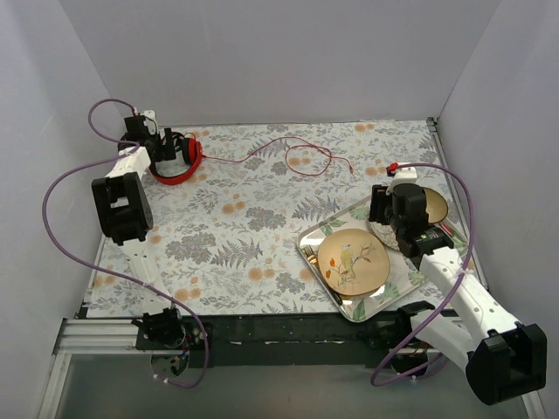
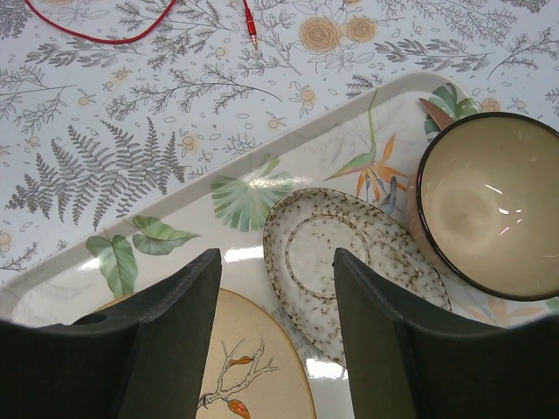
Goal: Wrap the headphones
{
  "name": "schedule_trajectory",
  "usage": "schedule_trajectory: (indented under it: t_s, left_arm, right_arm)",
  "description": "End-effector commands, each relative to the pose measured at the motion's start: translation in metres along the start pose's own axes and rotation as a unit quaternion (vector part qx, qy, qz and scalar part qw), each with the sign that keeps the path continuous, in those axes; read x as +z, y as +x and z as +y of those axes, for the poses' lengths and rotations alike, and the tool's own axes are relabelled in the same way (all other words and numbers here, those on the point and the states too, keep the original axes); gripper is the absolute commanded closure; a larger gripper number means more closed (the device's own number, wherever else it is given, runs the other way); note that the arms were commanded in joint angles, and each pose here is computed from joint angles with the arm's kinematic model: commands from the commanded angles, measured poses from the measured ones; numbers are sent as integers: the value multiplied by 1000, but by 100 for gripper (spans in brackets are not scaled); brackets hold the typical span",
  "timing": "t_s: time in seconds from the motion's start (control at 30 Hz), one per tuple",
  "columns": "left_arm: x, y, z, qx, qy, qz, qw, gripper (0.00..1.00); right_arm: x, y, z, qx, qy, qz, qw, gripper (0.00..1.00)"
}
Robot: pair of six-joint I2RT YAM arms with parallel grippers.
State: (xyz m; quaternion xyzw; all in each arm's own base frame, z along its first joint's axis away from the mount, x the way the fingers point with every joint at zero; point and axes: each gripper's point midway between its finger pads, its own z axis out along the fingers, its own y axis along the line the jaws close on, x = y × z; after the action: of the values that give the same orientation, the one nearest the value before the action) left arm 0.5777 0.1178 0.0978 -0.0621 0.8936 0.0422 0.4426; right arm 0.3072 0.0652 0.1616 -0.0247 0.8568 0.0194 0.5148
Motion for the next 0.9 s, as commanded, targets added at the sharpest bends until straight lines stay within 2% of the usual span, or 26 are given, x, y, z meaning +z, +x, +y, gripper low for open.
schedule_trajectory:
  t_s: [0.0,0.23,0.37,0.5,0.53,0.6,0.63,0.73,0.77,0.87]
  left_arm:
    - [-12,-3,35,-11,-73,18,997,8]
    - [-22,26,57,-18,-101,25,994,6]
    - [-10,56,58,-14,-92,65,994,8]
    - [-3,69,47,-18,-61,89,994,28]
    - [-3,70,44,-20,-54,92,994,40]
    - [-6,70,33,-26,-21,94,995,53]
    - [-7,69,29,-28,-13,92,995,66]
    - [-14,65,19,-30,12,87,996,87]
    - [-17,63,18,-32,18,85,996,100]
    - [-30,52,5,-34,50,69,996,100]
  right_arm:
    - [-2,-26,-2,5,10,-34,999,38]
    - [2,-21,-1,2,8,-27,1000,38]
    - [1,-21,-1,3,6,-30,1000,38]
    - [-2,-23,-2,4,6,-37,999,38]
    - [-3,-23,-2,4,6,-38,999,38]
    - [-3,-24,-2,5,6,-40,999,38]
    - [-4,-23,-2,5,6,-40,999,38]
    - [-3,-23,-2,6,5,-40,999,38]
    - [-4,-24,-1,6,4,-40,999,38]
    - [-3,-24,1,6,-2,-39,999,38]
